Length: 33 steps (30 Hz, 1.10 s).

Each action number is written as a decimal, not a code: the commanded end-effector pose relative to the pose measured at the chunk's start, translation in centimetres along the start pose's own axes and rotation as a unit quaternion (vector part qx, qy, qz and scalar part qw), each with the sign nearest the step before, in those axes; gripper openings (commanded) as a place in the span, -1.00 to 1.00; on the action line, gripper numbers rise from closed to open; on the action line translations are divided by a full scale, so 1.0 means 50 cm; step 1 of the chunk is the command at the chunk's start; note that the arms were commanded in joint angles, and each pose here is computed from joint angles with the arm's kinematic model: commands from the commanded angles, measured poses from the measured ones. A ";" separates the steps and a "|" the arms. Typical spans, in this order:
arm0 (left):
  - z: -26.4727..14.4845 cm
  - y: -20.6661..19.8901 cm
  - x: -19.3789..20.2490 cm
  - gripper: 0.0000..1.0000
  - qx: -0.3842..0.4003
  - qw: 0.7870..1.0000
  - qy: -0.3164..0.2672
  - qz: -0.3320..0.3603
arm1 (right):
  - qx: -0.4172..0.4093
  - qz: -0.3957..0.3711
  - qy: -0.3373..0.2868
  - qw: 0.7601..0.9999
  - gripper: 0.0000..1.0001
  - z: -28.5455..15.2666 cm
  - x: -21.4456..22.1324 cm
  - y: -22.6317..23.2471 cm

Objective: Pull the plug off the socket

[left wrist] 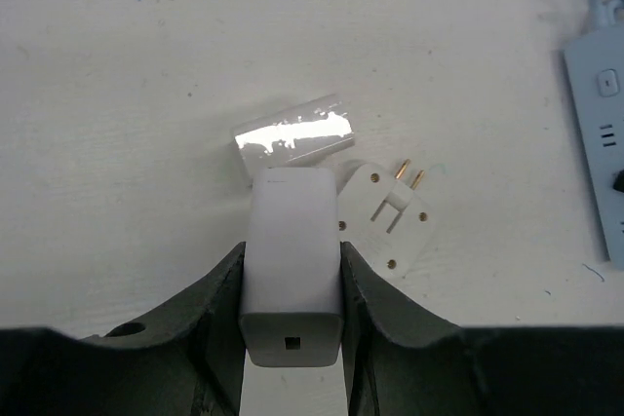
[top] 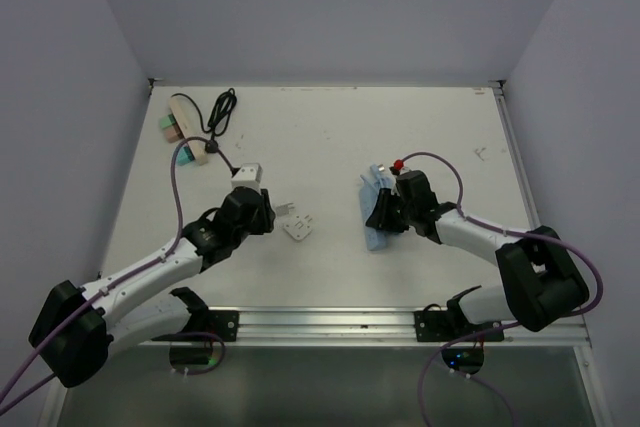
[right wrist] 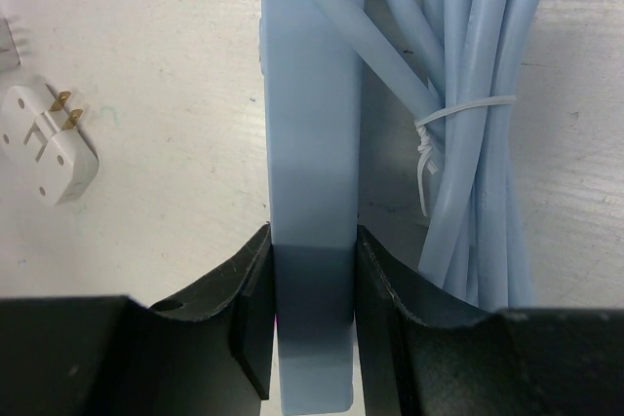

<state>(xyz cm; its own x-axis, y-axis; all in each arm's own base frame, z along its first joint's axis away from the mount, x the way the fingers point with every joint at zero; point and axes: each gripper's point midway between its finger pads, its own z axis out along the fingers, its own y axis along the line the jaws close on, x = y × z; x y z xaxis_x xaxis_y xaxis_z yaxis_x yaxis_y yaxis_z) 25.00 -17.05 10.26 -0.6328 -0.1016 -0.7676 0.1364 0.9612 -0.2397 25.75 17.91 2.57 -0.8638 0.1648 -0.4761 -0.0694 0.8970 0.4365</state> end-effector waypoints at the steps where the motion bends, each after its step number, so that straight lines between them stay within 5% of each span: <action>1: 0.000 0.035 -0.009 -0.91 -0.030 0.997 -0.030 -0.059 | 0.108 0.001 0.060 0.992 -1.00 -0.007 0.084 -0.109; 7: 0.020 0.043 0.041 -0.72 -0.025 0.997 -0.010 -0.070 | 0.105 0.000 0.061 0.993 -1.00 -0.007 0.084 -0.106; 18: 0.060 -0.022 0.056 -0.66 0.060 0.992 0.010 -0.113 | 0.102 0.000 0.059 0.993 -1.00 -0.009 0.084 -0.105; 25: 0.062 0.011 0.076 -0.47 0.037 0.990 0.016 -0.133 | 0.102 -0.002 0.059 0.993 -1.00 -0.011 0.085 -0.106; 33: 0.058 0.089 0.109 0.33 -0.029 0.985 0.031 -0.165 | 0.098 -0.003 0.059 0.993 -1.00 -0.011 0.084 -0.102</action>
<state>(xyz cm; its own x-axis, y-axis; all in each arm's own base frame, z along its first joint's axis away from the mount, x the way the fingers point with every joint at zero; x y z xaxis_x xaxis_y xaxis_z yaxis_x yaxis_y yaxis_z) 24.38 -15.29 3.69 -0.6974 -0.3589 -0.6203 -0.0739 0.8969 -0.4359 25.74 17.81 2.62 -0.8615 0.1661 -0.4798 -0.0692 0.8977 0.4351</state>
